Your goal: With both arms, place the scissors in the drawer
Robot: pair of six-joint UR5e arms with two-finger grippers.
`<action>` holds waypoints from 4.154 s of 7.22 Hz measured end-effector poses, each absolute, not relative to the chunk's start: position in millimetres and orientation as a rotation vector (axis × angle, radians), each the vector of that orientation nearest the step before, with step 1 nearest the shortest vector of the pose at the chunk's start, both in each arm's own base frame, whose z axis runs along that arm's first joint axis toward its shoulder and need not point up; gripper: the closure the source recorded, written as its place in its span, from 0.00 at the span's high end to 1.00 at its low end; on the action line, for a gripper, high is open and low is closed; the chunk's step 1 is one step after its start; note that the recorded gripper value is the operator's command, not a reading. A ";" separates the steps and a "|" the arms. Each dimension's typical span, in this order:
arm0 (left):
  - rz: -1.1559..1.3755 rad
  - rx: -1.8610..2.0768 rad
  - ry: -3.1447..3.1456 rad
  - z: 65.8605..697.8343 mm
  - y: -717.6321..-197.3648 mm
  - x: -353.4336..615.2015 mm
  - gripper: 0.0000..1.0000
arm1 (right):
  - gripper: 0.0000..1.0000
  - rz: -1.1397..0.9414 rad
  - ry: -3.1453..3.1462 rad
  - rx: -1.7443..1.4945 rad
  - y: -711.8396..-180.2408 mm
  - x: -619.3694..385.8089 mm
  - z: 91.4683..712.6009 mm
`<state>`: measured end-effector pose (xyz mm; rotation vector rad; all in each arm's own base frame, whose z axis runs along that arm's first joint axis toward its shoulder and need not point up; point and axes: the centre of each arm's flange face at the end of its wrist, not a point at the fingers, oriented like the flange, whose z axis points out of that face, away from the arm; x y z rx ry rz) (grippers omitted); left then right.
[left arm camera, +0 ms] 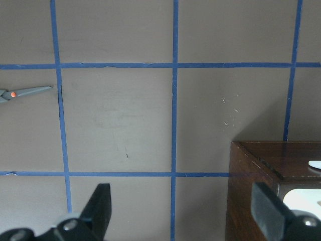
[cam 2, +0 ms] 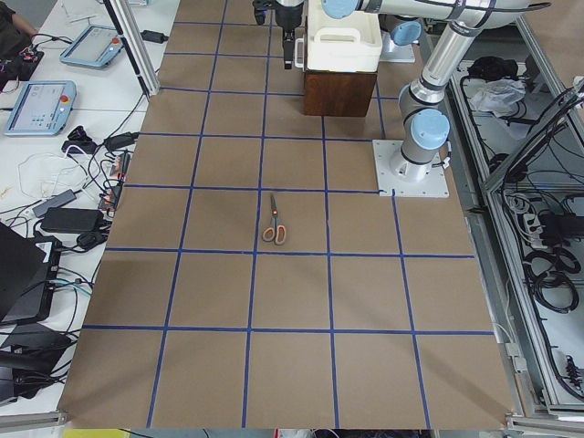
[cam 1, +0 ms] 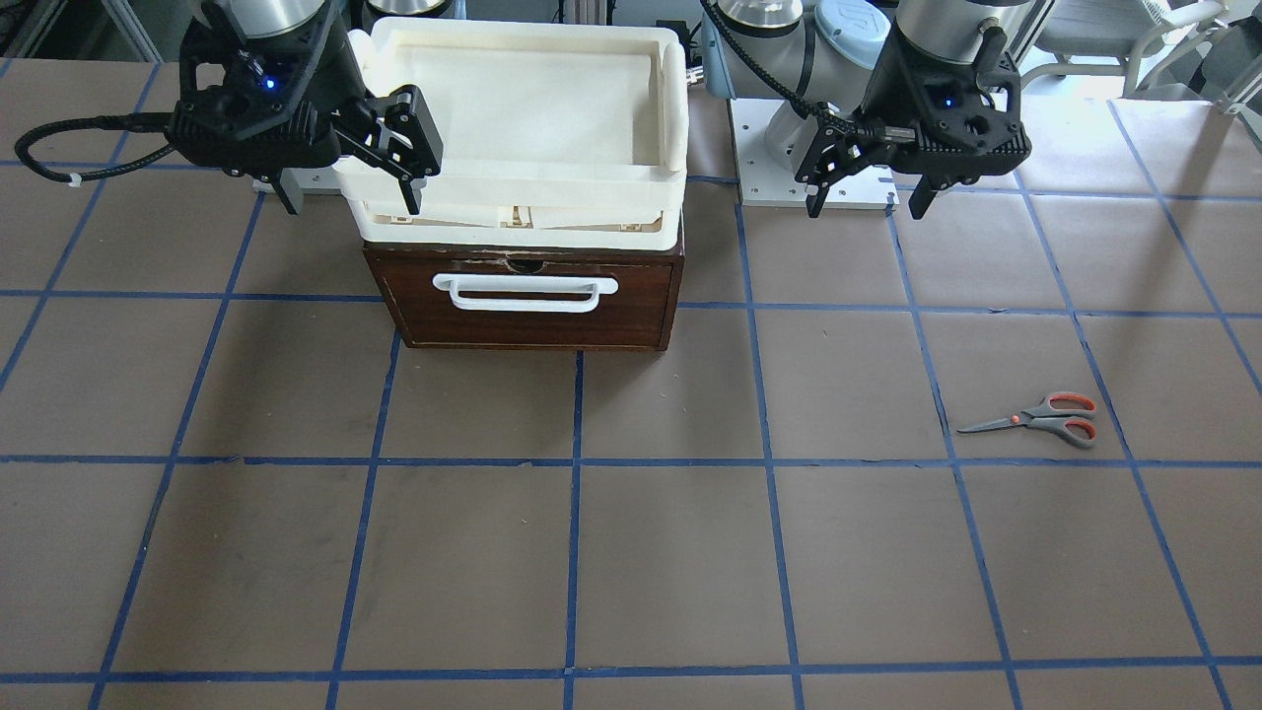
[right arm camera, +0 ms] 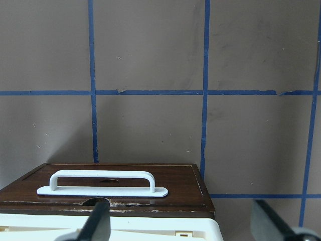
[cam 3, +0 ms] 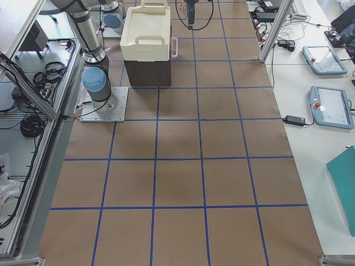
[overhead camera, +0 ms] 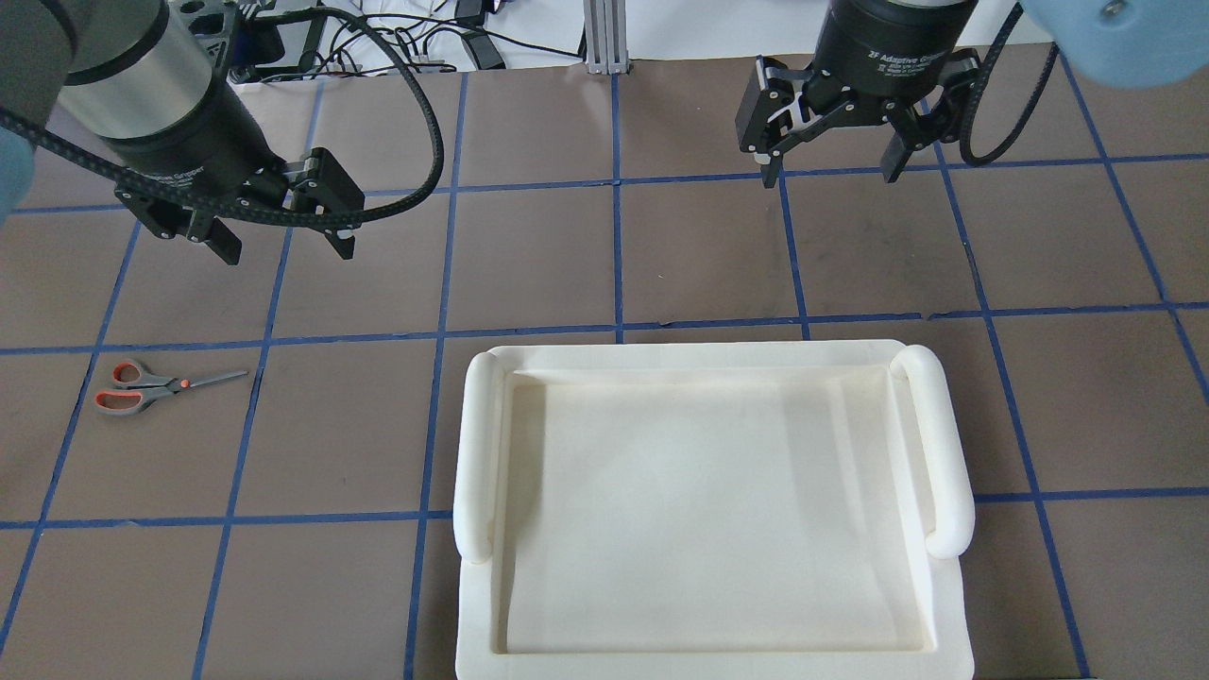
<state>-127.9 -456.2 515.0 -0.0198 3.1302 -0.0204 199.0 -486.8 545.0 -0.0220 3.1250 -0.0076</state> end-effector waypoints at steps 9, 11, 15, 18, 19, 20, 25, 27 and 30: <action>0.084 0.822 2.996 492.1 -468.9 -35.5 1.00 | 1.00 0.318 3.076 -0.029 -529.5 215.6 438.4; 0.125 0.965 2.978 481.6 -471.5 28.9 1.00 | 1.00 0.390 2.919 -0.151 -540.6 232.8 410.4; 0.178 1.581 2.828 405.5 -471.6 173.6 1.00 | 1.00 0.291 2.623 -1.034 -556.9 237.1 370.5; 0.119 1.862 2.615 334.6 -512.0 224.5 1.00 | 1.00 0.263 2.244 -1.654 -544.4 236.9 331.9; 0.099 1.978 2.498 314.5 -523.3 233.7 1.00 | 1.00 0.257 2.166 -1.770 -538.8 243.8 325.2; 0.081 2.029 2.420 292.3 -529.8 238.7 0.99 | 1.00 0.251 2.090 -1.880 -532.5 257.6 321.3; 0.051 2.133 2.291 222.5 -528.8 239.2 1.00 | 0.89 0.272 1.944 -2.063 -515.3 293.1 308.1; 0.040 2.064 2.295 230.0 -545.2 252.5 1.00 | 0.85 0.284 1.937 -2.065 -511.4 301.6 303.1; 0.041 2.062 2.339 205.8 -551.9 264.6 0.96 | 0.81 0.308 1.926 -2.080 -503.3 317.2 297.8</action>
